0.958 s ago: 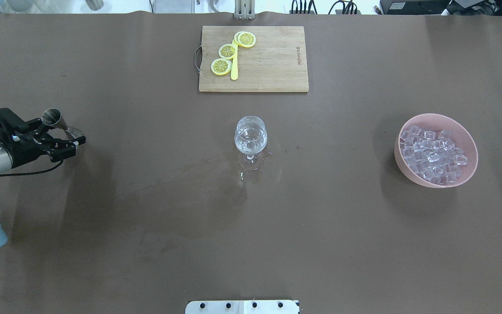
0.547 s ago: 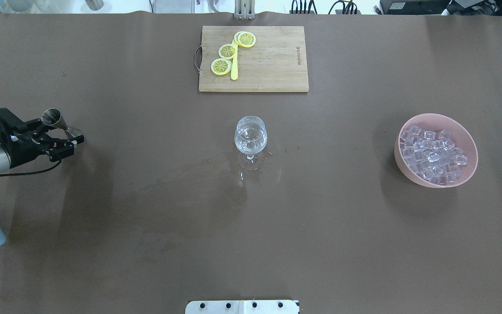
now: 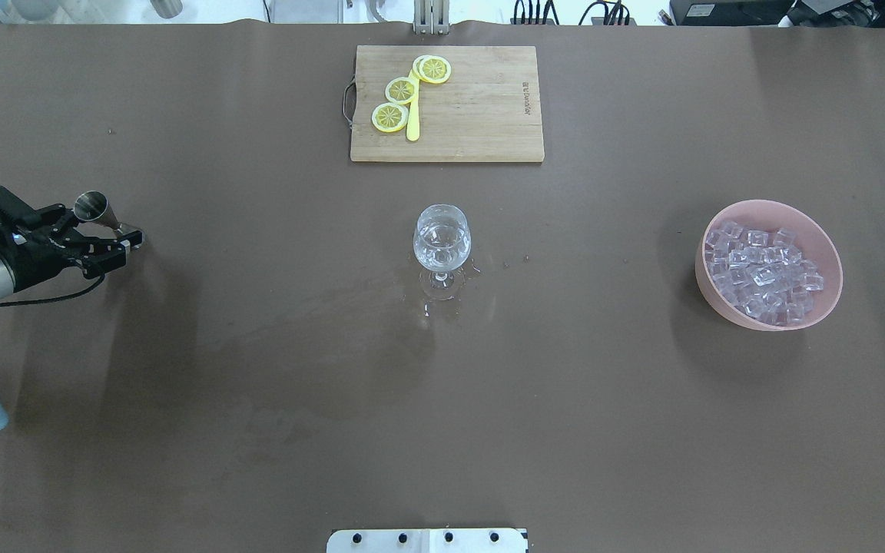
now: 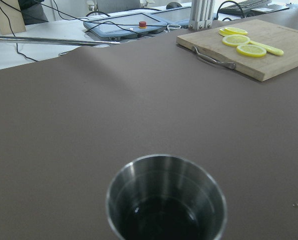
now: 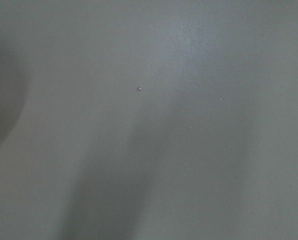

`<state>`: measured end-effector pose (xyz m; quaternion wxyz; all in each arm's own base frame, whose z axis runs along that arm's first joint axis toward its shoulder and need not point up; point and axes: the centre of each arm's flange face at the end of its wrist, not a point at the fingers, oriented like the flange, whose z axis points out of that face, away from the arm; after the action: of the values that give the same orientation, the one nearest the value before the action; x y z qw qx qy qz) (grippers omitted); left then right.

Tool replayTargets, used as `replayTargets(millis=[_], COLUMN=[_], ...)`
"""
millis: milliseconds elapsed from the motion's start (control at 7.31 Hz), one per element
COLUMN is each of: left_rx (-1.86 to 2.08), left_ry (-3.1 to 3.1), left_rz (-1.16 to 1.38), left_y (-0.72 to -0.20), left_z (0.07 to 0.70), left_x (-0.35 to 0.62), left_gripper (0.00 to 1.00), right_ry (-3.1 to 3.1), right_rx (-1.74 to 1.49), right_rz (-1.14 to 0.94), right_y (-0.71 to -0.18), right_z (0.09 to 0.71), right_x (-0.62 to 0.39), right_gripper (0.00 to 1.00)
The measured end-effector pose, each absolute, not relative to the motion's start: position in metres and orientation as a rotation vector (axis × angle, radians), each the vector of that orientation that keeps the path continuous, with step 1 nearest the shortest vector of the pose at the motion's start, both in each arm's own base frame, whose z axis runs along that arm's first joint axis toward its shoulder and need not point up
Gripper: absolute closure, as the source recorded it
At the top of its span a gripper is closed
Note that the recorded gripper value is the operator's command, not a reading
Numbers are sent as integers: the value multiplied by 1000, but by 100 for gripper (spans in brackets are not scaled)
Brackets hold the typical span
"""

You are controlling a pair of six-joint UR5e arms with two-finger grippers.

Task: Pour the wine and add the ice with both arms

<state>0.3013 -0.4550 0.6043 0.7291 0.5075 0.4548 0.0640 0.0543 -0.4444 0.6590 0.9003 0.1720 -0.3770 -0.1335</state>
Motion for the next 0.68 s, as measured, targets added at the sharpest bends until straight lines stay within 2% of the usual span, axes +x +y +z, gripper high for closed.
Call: replayTargets(millis=[137,274,411,684], left_rx=[1122,1118,1102,1094], left_ry=[1000,1008,1029,1060], left_rz=[131,115,84,28], left_y=[-457,-458,-459,-459], left_z=[603,601,600,598], left_x=[301,302,302,298], left_gripper=[63,96,100,100], right_ry=[-780,-780,-779,-779], right_rx=[358,359,360,361], right_rz=[-277,-278,-277,-277], right_y=[-445,-445,-445,-446], right_z=[658,657,657,656], right_x=[54,54,54,54], right_gripper=[0,0,0,0])
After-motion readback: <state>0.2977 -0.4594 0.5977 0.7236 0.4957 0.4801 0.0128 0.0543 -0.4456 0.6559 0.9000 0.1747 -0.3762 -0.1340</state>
